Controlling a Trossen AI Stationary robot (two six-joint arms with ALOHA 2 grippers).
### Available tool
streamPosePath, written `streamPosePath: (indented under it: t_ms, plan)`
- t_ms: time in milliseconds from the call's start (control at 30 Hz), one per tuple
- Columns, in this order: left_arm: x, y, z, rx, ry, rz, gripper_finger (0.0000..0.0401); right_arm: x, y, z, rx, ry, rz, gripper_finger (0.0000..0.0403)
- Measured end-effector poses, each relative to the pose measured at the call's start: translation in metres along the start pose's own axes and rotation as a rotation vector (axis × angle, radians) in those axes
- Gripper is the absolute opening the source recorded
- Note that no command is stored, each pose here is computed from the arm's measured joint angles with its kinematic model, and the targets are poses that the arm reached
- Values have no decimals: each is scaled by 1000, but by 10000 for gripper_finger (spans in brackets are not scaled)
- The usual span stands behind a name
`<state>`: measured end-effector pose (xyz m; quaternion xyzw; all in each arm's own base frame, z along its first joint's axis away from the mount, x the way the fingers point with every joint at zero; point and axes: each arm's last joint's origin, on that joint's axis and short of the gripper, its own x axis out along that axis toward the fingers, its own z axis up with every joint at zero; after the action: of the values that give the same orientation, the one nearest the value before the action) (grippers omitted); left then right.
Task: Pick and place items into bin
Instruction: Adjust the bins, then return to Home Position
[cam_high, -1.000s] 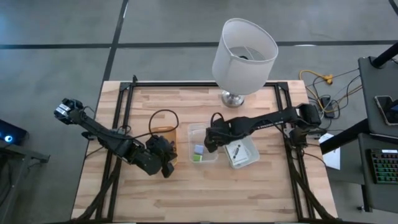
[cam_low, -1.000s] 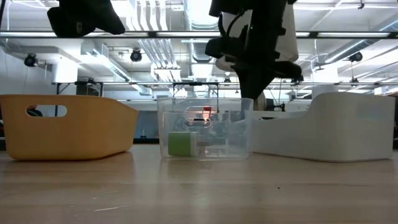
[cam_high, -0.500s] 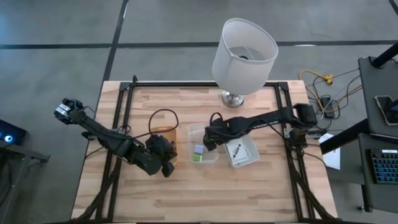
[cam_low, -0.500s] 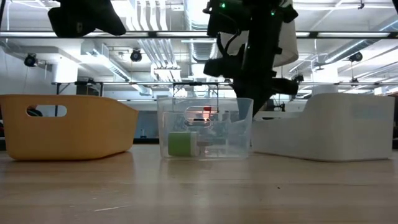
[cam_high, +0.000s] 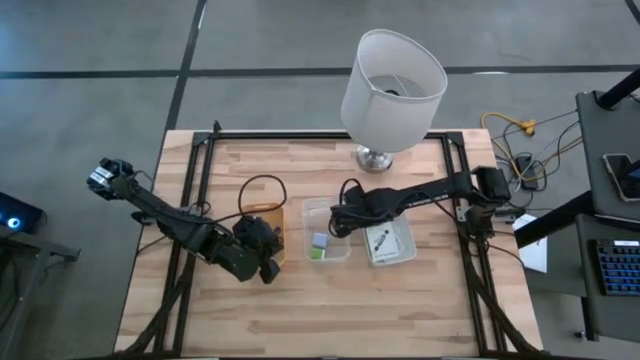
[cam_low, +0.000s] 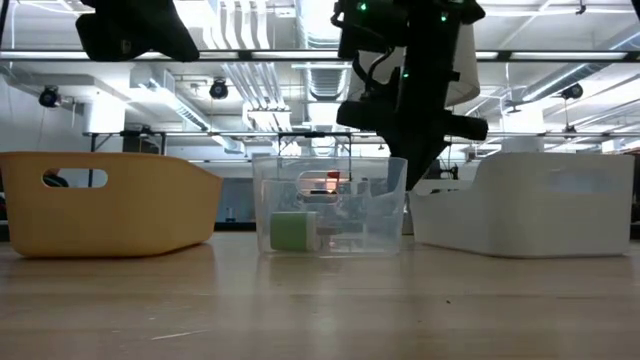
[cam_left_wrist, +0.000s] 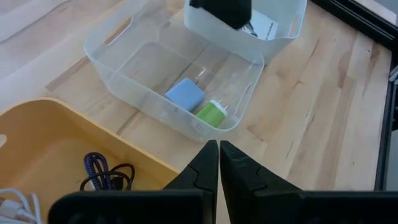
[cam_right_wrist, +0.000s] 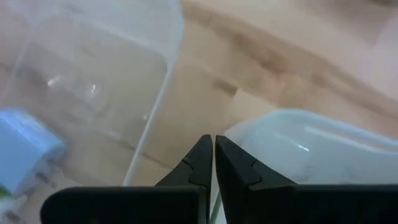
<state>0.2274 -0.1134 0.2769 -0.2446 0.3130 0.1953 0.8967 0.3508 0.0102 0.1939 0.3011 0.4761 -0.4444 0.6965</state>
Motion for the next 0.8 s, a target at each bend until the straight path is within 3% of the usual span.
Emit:
streamPosePath:
  t_ms: [100,233,333,433,633,733,800]
  plan:
    - [0,0,0,-2,-2,-4,0,-15,5,1,-9,-40,47,8]
    - [-4,-6,6,5,-25,-55,0,-71,18,-6,-105,-163,236,8]
    - [-16,-17,22,51,-130,-209,0,-117,20,-15,-261,-281,430,8]
    - [-28,-22,42,87,-290,-382,0,-143,4,-25,-302,-329,552,8]
    - [-24,-4,68,199,-484,-730,0,-129,-38,-28,-202,-415,746,8]
    - [-16,22,78,183,-554,-727,0,-116,-59,-6,-196,-470,873,8]
    - [-12,42,85,174,-582,-700,0,-108,-76,12,-236,-486,896,8]
